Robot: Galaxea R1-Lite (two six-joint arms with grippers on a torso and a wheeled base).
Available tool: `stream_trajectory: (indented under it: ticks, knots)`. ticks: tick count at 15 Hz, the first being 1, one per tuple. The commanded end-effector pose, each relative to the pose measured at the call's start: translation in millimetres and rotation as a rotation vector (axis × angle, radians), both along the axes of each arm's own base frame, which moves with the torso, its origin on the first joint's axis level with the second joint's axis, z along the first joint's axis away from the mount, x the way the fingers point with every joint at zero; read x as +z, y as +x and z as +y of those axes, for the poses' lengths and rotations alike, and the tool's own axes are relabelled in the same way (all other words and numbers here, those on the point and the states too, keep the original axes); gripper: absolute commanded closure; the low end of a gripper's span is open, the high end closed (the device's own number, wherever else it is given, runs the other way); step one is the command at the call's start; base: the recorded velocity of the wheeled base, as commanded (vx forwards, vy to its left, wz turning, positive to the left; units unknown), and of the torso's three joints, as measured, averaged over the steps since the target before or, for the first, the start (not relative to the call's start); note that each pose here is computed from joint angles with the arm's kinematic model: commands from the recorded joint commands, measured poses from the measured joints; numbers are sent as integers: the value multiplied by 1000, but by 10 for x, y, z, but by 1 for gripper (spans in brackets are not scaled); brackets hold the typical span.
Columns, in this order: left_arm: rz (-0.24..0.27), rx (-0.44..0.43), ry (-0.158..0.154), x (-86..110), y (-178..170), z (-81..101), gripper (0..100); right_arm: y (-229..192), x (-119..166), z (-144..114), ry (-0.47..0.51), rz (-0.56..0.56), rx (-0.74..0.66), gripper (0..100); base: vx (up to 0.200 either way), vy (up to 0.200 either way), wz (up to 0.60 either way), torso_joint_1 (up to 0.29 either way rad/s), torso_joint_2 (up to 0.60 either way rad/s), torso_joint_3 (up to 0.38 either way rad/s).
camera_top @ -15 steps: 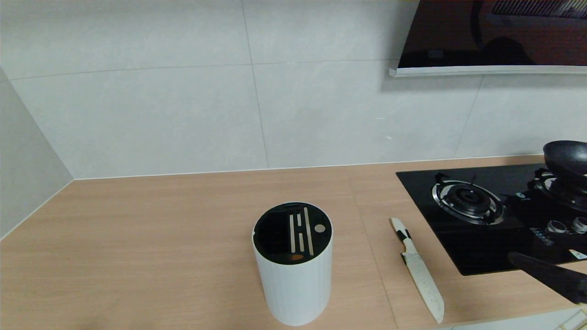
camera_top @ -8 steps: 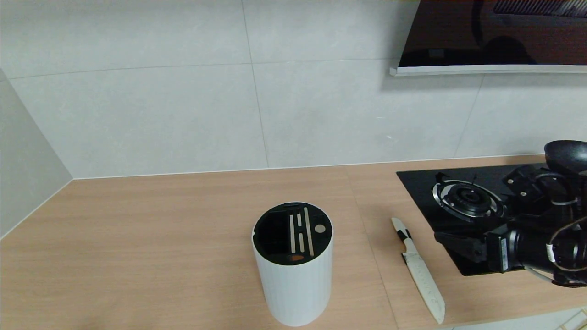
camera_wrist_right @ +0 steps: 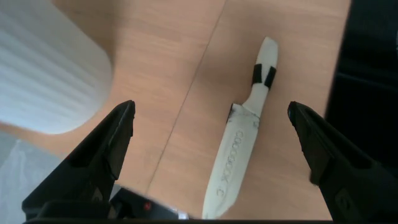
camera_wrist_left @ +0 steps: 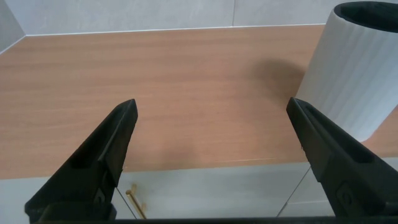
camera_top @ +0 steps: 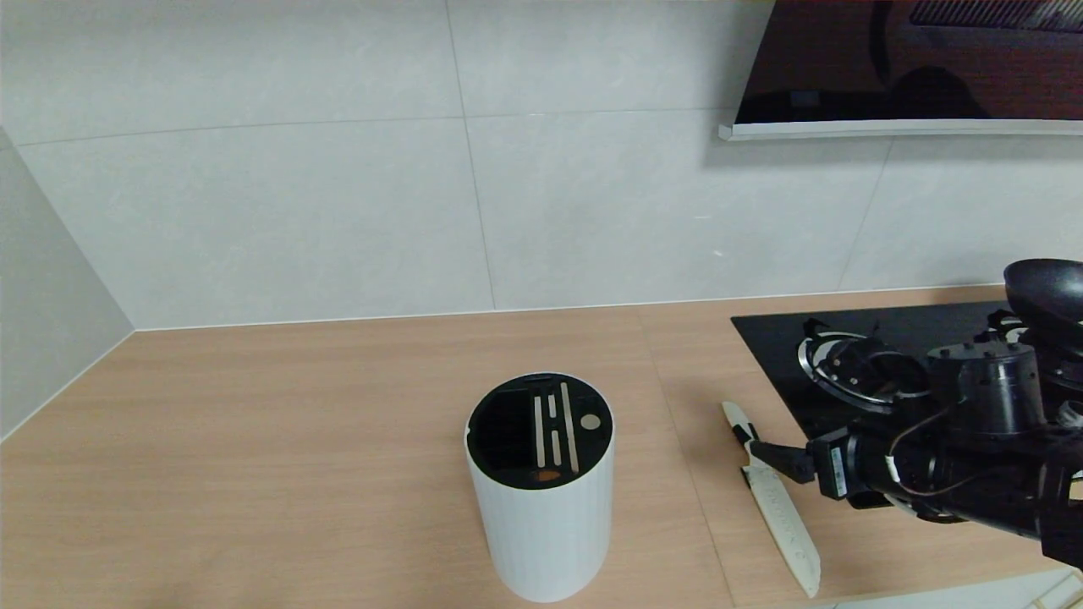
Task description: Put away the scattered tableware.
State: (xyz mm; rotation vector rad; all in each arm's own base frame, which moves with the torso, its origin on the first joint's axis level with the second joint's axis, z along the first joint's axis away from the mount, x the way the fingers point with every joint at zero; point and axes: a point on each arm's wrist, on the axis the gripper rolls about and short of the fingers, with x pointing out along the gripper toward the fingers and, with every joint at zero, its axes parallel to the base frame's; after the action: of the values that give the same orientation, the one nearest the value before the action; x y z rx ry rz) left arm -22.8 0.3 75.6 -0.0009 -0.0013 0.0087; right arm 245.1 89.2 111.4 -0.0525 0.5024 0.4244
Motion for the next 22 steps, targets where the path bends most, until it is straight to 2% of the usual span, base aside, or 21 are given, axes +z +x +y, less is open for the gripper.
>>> stream_trajectory:
  ticks: [1, 9, 22]
  knots:
    - [1, 0, -1, 1, 1, 0, 0, 82, -266, 31, -32, 81, -9, 0, 0, 0, 0, 0, 0, 0]
    - [1, 0, -1, 1, 1, 0, 0, 361, -752, 108, -104, 75, -121, 0, 0, 0, 0, 0, 0, 0]
    - [1, 0, -1, 1, 1, 0, 0, 476, -1027, 145, -128, 95, -179, 0, 0, 0, 0, 0, 0, 0]
